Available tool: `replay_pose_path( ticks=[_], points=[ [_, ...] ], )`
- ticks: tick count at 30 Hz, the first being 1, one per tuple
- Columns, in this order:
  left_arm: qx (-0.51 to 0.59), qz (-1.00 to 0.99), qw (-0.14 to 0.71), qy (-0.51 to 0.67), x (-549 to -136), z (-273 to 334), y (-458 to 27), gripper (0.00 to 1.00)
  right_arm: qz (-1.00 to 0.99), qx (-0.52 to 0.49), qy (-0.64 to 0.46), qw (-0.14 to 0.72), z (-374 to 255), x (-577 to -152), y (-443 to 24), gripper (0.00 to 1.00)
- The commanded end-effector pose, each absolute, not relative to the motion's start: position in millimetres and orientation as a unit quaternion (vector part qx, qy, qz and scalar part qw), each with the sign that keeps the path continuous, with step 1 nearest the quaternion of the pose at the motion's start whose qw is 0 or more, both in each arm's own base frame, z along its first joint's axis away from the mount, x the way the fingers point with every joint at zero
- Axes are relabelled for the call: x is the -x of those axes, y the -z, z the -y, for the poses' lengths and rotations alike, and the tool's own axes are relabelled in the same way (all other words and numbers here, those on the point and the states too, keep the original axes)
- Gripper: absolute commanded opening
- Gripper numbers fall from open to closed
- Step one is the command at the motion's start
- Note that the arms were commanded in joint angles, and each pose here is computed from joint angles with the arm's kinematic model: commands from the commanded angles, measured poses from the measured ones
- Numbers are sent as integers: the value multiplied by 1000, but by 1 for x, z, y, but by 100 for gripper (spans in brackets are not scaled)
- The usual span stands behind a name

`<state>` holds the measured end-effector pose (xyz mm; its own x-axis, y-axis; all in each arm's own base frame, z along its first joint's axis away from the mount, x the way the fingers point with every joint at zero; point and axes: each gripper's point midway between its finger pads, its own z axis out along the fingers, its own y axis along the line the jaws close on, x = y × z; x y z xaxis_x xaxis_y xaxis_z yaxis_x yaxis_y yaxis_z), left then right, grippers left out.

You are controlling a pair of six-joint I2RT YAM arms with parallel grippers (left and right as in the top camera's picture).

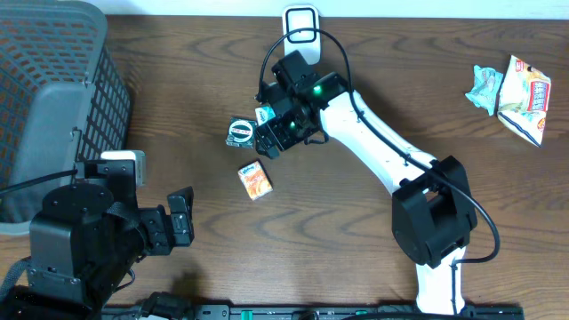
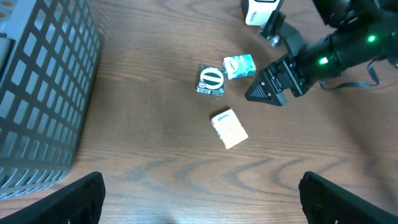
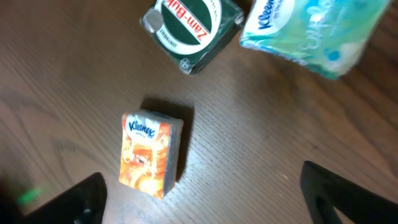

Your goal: Scan the item barcode

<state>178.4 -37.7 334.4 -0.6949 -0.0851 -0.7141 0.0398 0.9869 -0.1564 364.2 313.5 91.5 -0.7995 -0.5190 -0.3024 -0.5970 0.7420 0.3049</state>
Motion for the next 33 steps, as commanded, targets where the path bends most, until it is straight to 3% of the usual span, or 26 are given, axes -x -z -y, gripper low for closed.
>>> replay_pose_path(
  ticks=[1,11,21,28,33],
  points=[
    [20,-915,394,82,-178,37,-338,98,-930,299,-197,87,-310,-353,-80,78],
    [20,-915,394,82,-178,37,-338,98,-896,305,-316,65,-335,-321,-38,80],
    [20,-915,394,82,-178,37,-338,98,-904,284,-312,72,-337,-329,-32,73],
    [20,-915,394,82,-178,37,-338,98,-897,300,-320,45,-351,-308,-20,74],
    [20,-915,394,82,-178,37,-338,98,-907,304,-286,50,-356,-302,-12,69]
  ],
)
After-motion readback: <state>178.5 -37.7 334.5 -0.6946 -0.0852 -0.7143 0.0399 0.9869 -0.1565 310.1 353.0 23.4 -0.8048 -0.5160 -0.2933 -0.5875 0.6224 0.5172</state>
